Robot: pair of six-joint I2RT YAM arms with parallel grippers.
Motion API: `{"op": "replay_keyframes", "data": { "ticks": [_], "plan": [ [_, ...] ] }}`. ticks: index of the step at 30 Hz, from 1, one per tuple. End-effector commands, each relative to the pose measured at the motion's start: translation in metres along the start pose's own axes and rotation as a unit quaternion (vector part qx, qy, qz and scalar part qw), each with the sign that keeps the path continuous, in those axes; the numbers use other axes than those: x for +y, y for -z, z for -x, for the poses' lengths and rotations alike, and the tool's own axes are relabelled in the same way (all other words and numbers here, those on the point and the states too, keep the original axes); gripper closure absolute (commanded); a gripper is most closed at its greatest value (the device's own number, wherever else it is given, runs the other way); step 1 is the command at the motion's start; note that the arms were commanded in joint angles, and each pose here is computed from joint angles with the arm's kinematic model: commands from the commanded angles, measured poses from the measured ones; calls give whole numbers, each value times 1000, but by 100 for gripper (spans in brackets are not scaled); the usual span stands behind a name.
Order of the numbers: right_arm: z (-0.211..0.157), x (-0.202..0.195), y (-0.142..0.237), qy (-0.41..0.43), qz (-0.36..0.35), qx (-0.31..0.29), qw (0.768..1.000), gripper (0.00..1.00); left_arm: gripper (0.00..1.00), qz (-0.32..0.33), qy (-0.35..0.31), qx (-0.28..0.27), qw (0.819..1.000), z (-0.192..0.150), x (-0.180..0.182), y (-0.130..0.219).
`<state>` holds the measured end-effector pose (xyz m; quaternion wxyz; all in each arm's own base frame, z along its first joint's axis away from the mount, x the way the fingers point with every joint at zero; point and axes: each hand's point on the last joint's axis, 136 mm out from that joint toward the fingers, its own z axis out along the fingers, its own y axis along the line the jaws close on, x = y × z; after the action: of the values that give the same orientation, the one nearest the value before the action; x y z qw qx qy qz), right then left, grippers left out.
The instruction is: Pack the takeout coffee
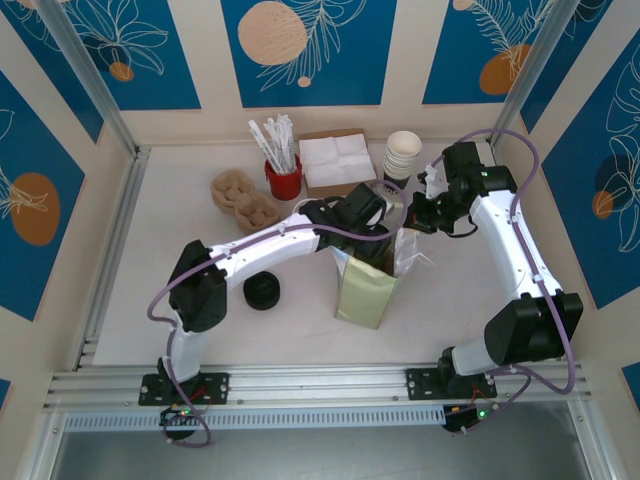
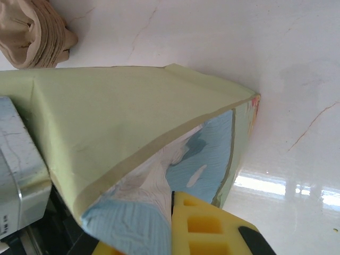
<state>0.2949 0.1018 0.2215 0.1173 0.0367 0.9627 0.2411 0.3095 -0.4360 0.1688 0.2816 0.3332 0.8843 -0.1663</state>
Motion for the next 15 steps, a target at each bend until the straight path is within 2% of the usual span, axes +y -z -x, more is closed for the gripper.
{"op": "replay_keyframes", "data": {
  "ticks": [1,15],
  "plan": [
    [-15,0,5,-14,-7,22,1000,100,38,12,-6,31,999,-19,4,-22],
    [-18,4,3,-29,7,24,999,100,39,26,-6,65,998,-35,9,-44]
  ]
}}
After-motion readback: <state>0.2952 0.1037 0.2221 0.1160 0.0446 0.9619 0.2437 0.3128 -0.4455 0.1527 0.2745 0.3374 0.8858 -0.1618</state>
